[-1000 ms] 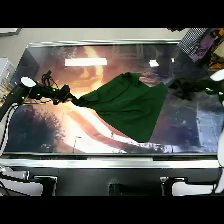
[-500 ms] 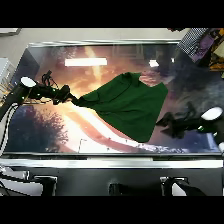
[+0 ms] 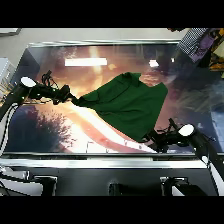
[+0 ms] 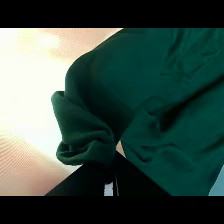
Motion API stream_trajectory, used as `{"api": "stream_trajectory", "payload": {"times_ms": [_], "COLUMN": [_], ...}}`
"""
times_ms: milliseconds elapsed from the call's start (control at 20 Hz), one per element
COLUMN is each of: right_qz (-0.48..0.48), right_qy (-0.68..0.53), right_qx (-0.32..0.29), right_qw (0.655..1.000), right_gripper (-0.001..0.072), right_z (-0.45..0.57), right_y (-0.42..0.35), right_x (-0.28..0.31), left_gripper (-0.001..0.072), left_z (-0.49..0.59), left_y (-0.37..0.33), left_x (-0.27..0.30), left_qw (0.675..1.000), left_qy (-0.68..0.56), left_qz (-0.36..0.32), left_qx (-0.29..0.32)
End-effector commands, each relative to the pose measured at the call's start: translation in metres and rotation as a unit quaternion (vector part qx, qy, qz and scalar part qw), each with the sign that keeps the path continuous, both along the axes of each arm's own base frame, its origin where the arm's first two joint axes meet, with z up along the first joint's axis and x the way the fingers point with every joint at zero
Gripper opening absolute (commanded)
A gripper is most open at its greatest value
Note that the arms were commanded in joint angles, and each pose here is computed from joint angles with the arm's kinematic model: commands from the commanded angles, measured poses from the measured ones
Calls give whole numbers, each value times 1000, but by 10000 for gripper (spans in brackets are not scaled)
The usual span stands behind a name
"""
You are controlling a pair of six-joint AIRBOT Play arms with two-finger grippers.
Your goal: Fold the clothes and pants, and hang the long-sleeved shirts on hangers.
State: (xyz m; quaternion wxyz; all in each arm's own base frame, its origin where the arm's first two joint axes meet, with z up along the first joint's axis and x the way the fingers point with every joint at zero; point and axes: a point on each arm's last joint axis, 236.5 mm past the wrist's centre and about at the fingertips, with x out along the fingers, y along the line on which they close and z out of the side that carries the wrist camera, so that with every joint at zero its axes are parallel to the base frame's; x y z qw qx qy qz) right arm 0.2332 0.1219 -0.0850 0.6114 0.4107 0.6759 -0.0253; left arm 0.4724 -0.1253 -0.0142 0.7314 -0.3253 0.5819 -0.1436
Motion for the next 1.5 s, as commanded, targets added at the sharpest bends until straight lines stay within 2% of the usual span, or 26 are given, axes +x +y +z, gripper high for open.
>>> {"api": "stream_trajectory", "payload": {"times_ms": [0, 100, 150, 200, 350, 600, 700, 800, 900, 1050, 1250, 1350, 1450], "right_qz": [-37, -51, -51, -54, -68, -64, -39, -18, -8, 9, -8, -38, -52], "right_qy": [-4, 8, 7, 5, -14, -64, -148, -267, -384, -561, -728, -757, -758], "right_qx": [-14, -3, 5, 7, 3, 8, 10, 9, 12, 8, -102, -145, -164], "right_qw": [999, 999, 999, 999, 998, 996, 988, 964, 923, 828, 678, 636, 629], "right_gripper": [526, 507, 391, 332, 38, 30, 30, 30, 30, 29, 30, 30, 30], "right_z": [-11, -18, -20, -21, -20, 7, 59, 145, 253, 435, 596, 632, 638], "right_y": [-5, -1, 2, 3, -1, 0, 1, 2, 4, 7, -28, -48, -59], "right_x": [12, 15, 17, 20, 31, 60, 94, 132, 151, 120, 31, 1, -6], "left_gripper": [21, 21, 21, 21, 21, 20, 20, 20, 19, 19, 20, 20, 19], "left_z": [-2, -5, -5, -5, -5, 3, 38, 108, 204, 366, 507, 538, 554], "left_y": [0, 0, 0, 0, 1, 3, 5, 15, 34, 57, 70, 73, 81], "left_x": [0, 0, 0, 0, 0, 1, 12, 29, 33, -11, -123, -170, -202], "left_qw": [1000, 1000, 1000, 1000, 1000, 1000, 998, 989, 966, 898, 801, 767, 745], "left_qy": [1, 5, 6, 6, 5, -2, -50, -140, -249, -437, -591, -626, -641], "left_qz": [0, 0, 0, 0, 1, 4, 4, 10, 23, 35, 96, 126, 161], "left_qx": [0, 0, 0, 0, 0, -3, -26, -54, -61, -17, 28, 63, 89]}}
